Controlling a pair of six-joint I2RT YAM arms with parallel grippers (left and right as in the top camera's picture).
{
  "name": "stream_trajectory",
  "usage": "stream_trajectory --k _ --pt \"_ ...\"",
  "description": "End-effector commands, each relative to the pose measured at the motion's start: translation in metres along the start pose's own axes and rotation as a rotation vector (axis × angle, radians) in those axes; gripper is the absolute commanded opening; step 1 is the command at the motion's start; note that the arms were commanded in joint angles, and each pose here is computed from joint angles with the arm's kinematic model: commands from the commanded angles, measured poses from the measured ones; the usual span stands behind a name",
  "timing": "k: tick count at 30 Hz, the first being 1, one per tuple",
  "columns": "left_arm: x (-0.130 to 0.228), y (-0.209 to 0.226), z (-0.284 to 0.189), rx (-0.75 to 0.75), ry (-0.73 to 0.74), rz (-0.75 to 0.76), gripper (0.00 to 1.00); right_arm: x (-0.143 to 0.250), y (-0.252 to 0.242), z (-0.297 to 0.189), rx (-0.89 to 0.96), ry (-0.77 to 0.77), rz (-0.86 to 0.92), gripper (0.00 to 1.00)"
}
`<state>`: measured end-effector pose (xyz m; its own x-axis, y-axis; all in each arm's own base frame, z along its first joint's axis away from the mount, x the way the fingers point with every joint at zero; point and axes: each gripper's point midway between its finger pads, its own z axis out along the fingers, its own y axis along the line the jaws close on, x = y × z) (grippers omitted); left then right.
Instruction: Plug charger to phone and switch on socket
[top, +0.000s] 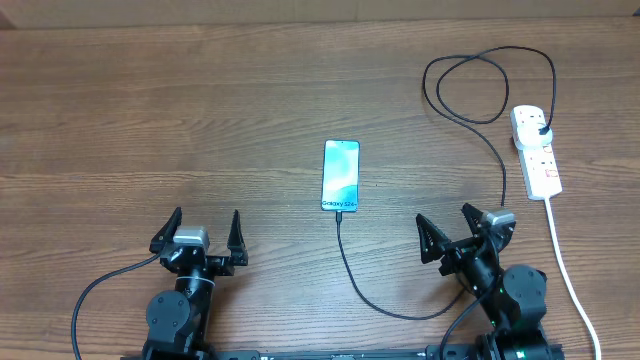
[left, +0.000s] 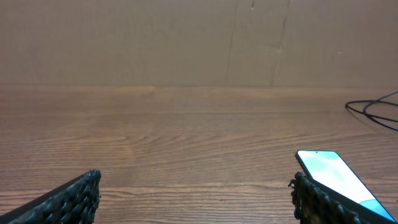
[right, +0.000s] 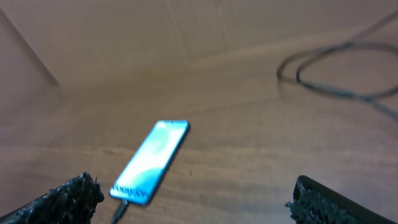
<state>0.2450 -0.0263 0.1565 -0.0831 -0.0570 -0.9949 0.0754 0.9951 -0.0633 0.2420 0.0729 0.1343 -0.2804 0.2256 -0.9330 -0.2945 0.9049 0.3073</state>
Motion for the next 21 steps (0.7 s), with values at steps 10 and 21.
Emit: stream_trajectory --k 10,21 --pt "-0.001 0.002 0.000 -0.008 -0.009 0.018 1.00 -0.036 0.013 -0.015 -0.037 -0.182 -0.121 1.00" --pt "-0.001 0.002 0.000 -0.008 -0.009 0.018 1.00 -0.036 0.013 -0.015 -0.039 -0.183 -0.121 1.00"
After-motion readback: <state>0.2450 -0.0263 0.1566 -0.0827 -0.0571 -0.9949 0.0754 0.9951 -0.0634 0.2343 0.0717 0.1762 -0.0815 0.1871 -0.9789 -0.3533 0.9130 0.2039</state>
